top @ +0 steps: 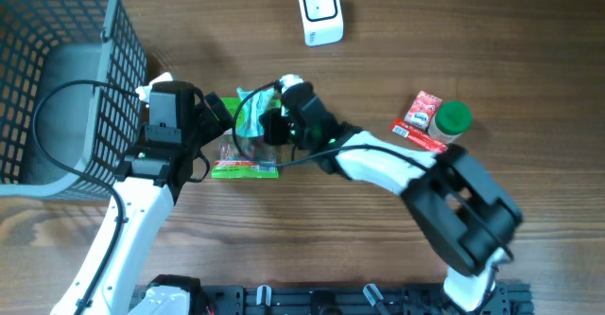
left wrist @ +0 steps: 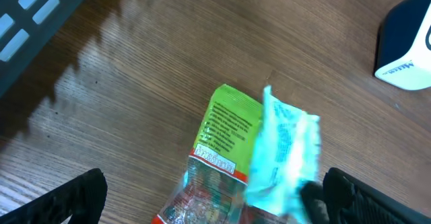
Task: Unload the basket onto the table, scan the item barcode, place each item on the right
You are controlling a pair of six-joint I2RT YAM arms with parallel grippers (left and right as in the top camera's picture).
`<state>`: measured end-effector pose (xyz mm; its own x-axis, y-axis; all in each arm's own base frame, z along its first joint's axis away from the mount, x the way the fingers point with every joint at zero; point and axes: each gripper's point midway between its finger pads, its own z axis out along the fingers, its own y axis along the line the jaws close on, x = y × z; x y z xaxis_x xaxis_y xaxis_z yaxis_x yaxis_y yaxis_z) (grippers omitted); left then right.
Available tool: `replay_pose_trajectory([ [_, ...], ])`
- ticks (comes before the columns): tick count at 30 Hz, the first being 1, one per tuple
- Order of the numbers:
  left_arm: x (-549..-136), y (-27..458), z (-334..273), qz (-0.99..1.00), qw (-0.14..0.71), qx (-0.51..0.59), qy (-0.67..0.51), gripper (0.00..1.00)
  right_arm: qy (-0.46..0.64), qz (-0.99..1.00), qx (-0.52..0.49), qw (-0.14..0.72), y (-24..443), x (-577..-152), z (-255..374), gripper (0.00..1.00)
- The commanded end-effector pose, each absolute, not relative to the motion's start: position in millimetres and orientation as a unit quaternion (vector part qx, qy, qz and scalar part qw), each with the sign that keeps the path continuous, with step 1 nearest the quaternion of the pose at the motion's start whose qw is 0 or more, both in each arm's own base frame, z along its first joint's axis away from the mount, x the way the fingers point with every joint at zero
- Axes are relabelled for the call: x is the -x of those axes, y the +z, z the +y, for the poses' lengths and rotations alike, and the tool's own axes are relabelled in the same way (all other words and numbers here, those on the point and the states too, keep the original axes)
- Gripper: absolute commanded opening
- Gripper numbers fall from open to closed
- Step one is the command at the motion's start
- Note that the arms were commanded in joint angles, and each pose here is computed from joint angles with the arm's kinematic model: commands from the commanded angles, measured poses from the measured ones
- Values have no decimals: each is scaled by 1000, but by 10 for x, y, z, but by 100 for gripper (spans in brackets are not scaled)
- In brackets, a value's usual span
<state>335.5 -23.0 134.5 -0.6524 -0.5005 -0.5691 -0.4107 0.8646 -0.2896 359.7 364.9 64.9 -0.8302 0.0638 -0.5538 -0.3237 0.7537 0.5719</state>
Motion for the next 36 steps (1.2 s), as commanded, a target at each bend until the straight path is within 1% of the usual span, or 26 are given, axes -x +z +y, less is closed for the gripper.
replay_pose_trajectory([
  [1, -3376, 1395, -199, 904, 341, 250, -63, 100, 342, 877, 108, 319, 1197, -3563, 3572, 4],
  [4, -3376, 1394, -199, 904, 341, 250, -63, 100, 301, 902, 97, 293, 1206, -3460, 3282, 4],
  [6, -3376, 1395, -199, 904, 341, 250, -63, 100, 260, 925, 97, 261, 1058, -3394, 3019, 4],
  [8, -3376, 1394, -199, 904, 341, 250, -63, 100, 206, 951, 97, 211, 797, -3309, 2651, 4],
  [10, -3376, 1394, -199, 904, 341, 250, -63, 100, 177, 964, 81, 179, 627, -3258, 2372, 4],
  [11, -3376, 1394, -199, 904, 341, 250, -63, 100, 171, 967, 71, 172, 573, -3258, 2279, 8],
  [12, -3376, 1394, -199, 904, 341, 250, -63, 100, 172, 968, 71, 168, 542, -3242, 2250, 15],
  [13, -3376, 1394, -199, 904, 341, 250, -63, 100, 177, 968, 76, 161, 514, -3210, 2246, 24],
  [14, -3376, 1394, -199, 904, 341, 250, -63, 100, 184, 967, 78, 156, 509, -3183, 2268, 26],
  [15, -3376, 1395, -199, 904, 341, 250, -63, 100, 195, 965, 83, 154, 523, -3168, 2318, 25],
  [16, -3376, 1394, -199, 904, 341, 250, -63, 100, 203, 962, 87, 158, 544, -3173, 2369, 15],
  [18, -3376, 1395, -199, 904, 341, 250, -63, 100, 224, 955, 95, 170, 604, -3207, 2480, 11],
  [21, -3377, 1395, -199, 904, 341, 250, -63, 100, 243, 946, 103, 190, 680, -3227, 2667, 10],
  [25, -3377, 1395, -199, 904, 341, 250, -63, 100, 220, 947, 112, 205, 601, -3237, 2733, 5],
  [29, -3376, 1394, -199, 904, 341, 250, -63, 100, 215, 953, 111, 180, 281, -3175, 2856, 4],
  [31, -3376, 1395, -199, 904, 341, 250, -63, 100, 232, 951, 132, 156, 122, -3044, 3030, 4],
  [36, -3376, 1394, -199, 904, 341, 250, -63, 100, 243, 948, 143, 147, 90, -2918, 3184, 5],
])
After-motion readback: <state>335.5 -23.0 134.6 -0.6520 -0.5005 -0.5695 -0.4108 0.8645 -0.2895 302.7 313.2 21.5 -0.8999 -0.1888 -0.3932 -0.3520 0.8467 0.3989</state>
